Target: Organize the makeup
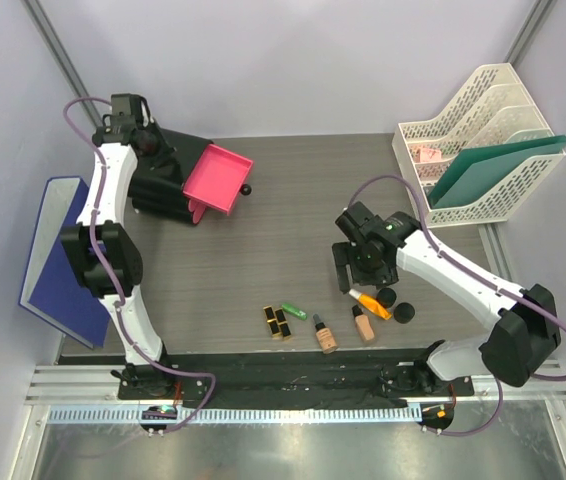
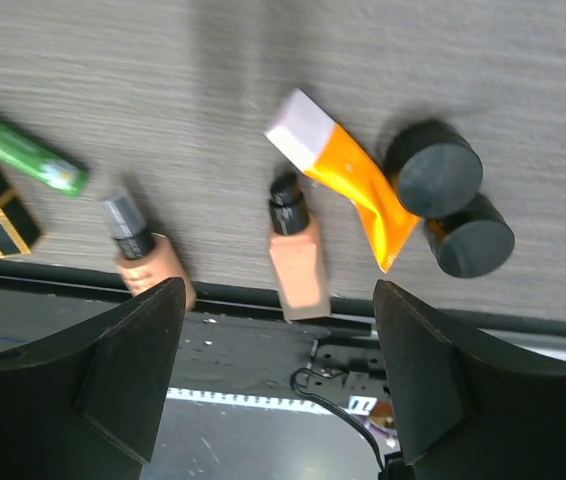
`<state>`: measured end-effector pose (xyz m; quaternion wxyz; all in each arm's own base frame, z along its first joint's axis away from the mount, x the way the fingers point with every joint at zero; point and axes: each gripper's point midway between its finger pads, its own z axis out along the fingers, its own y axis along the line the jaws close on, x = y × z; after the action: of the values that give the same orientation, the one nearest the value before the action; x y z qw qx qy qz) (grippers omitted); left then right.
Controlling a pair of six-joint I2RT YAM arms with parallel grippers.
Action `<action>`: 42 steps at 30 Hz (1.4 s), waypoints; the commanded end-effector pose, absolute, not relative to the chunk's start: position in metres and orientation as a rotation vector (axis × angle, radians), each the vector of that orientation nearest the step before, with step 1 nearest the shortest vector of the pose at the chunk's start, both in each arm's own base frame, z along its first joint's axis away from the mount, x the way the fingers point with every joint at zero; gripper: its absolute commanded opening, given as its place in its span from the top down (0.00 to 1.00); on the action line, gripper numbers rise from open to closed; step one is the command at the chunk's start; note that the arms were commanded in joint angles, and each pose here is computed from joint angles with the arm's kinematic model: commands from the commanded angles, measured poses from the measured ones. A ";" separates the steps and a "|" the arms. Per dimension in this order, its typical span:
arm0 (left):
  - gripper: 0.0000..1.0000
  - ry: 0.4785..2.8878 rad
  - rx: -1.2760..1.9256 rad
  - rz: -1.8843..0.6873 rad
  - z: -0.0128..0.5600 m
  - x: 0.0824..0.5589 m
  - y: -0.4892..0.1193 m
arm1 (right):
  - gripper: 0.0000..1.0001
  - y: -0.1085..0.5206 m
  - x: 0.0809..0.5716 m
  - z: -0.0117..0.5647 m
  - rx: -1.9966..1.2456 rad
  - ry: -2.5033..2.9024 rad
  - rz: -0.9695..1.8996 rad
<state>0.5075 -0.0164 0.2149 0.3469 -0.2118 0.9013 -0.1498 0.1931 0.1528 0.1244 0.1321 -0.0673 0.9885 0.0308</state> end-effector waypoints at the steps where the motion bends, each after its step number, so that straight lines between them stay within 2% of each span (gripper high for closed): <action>1: 1.00 2.352 -0.550 -0.426 0.228 0.501 -0.022 | 0.19 0.136 0.185 0.112 -0.164 2.861 -0.050; 17: 1.00 2.374 -0.514 -0.439 0.226 0.494 -0.025 | 0.22 0.151 0.234 0.068 -0.304 2.707 -0.145; 25: 1.00 2.377 -0.516 -0.429 0.229 0.493 -0.020 | 0.34 0.142 0.226 0.029 -0.376 2.808 -0.269; 26: 1.00 2.378 -0.516 -0.430 0.229 0.493 -0.020 | 0.38 0.142 0.226 0.028 -0.377 2.809 -0.279; 28: 1.00 2.377 -0.517 -0.428 0.229 0.494 -0.018 | 0.39 0.140 0.225 0.023 -0.374 2.822 -0.303; 30: 1.00 2.383 -0.518 -0.427 0.227 0.493 -0.018 | 0.49 0.138 0.227 0.021 -0.378 2.820 -0.331; 31: 1.00 2.385 -0.525 -0.424 0.226 0.493 -0.016 | 0.58 0.137 0.227 0.019 -0.379 2.822 -0.342; 32: 1.00 2.387 -0.519 -0.425 0.226 0.493 -0.017 | 0.72 0.135 0.229 0.017 -0.379 2.820 -0.367; 34: 1.00 2.390 -0.522 -0.424 0.225 0.493 -0.017 | 0.82 0.135 0.234 0.020 -0.374 2.800 -0.381; 35: 1.00 2.388 -0.521 -0.422 0.225 0.493 -0.016 | 0.90 0.134 0.240 0.025 -0.370 2.773 -0.397; 37: 1.00 2.390 -0.525 -0.422 0.225 0.493 -0.015 | 0.98 0.137 0.252 0.038 -0.366 2.722 -0.396; 42: 1.00 2.392 -0.528 -0.419 0.224 0.493 -0.014 | 0.99 0.145 0.291 0.087 -0.374 2.556 -0.426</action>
<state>0.4937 -0.0182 0.2126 0.3155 -0.2056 0.9127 -0.1584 0.2462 0.1349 0.0364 0.1653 -0.1381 0.9663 -0.1407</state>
